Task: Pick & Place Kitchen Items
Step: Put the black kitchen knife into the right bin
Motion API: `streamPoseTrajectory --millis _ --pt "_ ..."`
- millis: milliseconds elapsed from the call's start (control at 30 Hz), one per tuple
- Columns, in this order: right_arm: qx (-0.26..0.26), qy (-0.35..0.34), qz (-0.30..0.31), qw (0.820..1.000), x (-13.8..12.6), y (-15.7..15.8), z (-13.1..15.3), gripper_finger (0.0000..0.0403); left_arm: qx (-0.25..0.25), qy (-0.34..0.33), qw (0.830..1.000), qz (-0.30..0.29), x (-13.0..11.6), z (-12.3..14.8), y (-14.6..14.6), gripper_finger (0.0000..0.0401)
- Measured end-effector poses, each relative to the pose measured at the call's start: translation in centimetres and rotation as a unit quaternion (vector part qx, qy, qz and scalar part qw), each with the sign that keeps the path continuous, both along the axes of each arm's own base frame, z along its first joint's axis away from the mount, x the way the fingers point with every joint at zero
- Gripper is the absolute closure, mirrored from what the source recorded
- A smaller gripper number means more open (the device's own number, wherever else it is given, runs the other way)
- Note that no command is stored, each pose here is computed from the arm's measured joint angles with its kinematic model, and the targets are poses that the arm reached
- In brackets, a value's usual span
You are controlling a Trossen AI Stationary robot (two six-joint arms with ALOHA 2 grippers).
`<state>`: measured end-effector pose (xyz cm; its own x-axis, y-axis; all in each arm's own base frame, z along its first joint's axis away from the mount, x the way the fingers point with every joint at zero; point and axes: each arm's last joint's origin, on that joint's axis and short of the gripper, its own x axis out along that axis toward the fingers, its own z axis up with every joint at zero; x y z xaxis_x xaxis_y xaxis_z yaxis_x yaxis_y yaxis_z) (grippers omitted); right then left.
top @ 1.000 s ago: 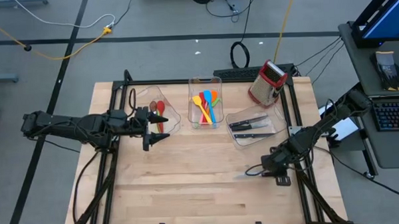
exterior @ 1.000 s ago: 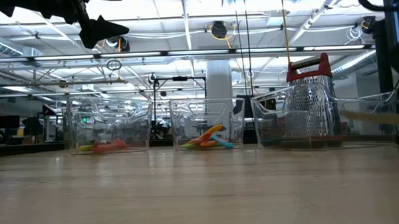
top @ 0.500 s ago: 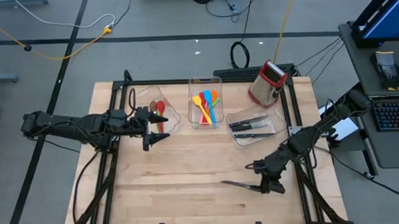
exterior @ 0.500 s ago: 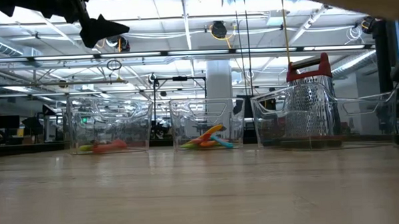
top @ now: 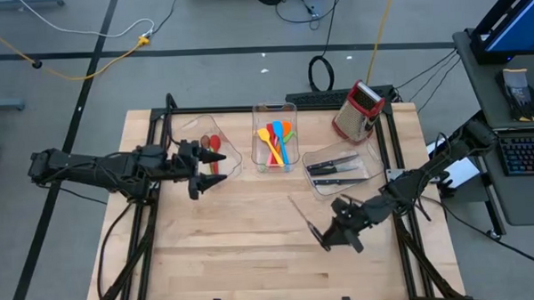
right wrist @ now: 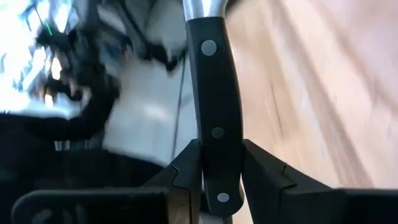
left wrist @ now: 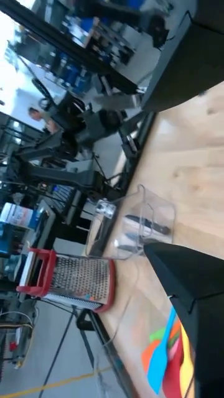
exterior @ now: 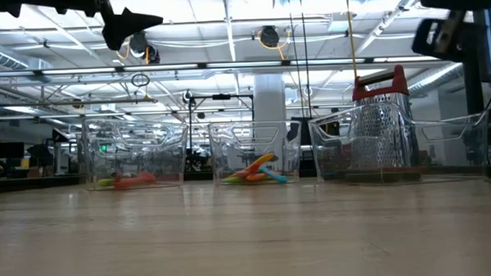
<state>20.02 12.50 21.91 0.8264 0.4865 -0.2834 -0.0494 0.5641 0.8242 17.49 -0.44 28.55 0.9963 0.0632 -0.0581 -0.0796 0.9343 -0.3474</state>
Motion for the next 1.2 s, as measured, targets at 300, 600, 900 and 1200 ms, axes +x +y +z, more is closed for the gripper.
streamPoseTrajectory --millis 300,600,900,1200 --pt "-0.035 -0.091 -0.138 0.986 0.9 -1.2 1.3 0.0326 -0.062 -0.035 0.997 -0.004 0.5 0.5 -0.1 0.0036" --pt "-0.116 -0.11 -0.208 0.965 2.0 -3.8 1.3 0.0326 -0.127 -0.062 0.989 -0.032 3.4 -0.3 -1.3 0.0036" --pt "-0.17 -0.112 -0.258 0.945 3.0 -6.8 1.3 0.0326 -0.149 -0.092 0.984 -0.044 6.8 -0.6 -2.1 0.0036" --pt "-0.173 -0.106 -0.291 0.935 3.4 -8.5 1.3 0.0326 -0.146 -0.086 0.986 -0.01 11.9 0.8 -2.2 0.0036"
